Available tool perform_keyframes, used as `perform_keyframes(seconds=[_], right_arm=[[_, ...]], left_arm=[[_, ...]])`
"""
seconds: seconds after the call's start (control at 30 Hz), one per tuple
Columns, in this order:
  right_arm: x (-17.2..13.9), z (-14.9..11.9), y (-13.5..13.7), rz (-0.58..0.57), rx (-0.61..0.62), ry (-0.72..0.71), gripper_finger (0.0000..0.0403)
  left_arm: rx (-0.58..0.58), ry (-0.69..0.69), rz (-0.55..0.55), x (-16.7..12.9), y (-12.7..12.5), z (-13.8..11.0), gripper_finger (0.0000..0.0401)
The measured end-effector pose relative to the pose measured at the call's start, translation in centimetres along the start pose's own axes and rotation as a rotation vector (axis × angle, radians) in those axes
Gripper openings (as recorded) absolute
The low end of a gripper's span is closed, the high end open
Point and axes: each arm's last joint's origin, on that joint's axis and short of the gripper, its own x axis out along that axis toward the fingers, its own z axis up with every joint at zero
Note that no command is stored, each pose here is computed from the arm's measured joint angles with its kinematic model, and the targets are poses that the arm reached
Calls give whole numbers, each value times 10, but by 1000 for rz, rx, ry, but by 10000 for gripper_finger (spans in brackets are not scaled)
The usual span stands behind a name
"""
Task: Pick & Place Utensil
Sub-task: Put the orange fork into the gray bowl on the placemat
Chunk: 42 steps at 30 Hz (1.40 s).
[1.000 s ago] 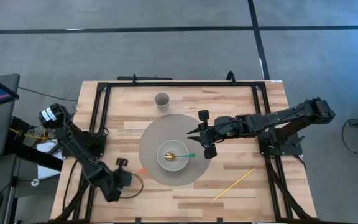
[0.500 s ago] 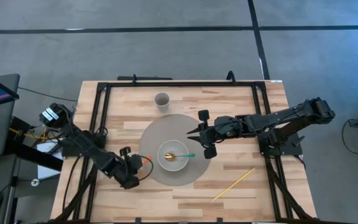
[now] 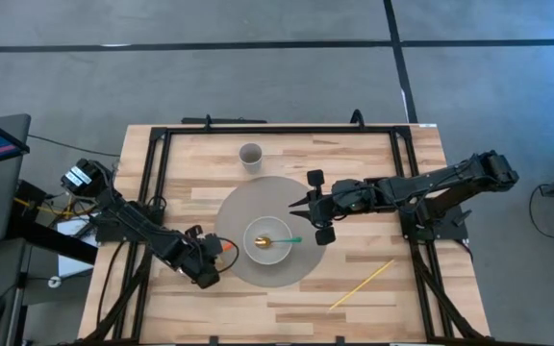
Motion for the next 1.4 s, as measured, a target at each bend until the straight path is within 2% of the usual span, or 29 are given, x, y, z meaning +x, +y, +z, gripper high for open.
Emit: perform_keyframes(seconds=[0.27, 0.5, 0.7, 0.93, 1.17, 1.4], right_arm=[[0, 0, 0, 1, 13, 0, 66], [0, 0, 0, 0, 7, 0, 66], [0, 0, 0, 0, 7, 1, 66], [0, 0, 0, 0, 7, 1, 66], [0, -2, 1, 6, 4, 16, 66], [0, -3, 1, 14, -1, 35, 66]], left_arm=[[15, 13, 47, -1, 4, -2, 53], [66, 15, 27, -3, 1, 1, 53], [64, -3, 7, -13, 5, 3, 53], [79, 9, 45, -13, 16, -5, 53], [46, -21, -42, 0, 18, -13, 53], [45, -18, -45, -1, 19, -14, 53]])
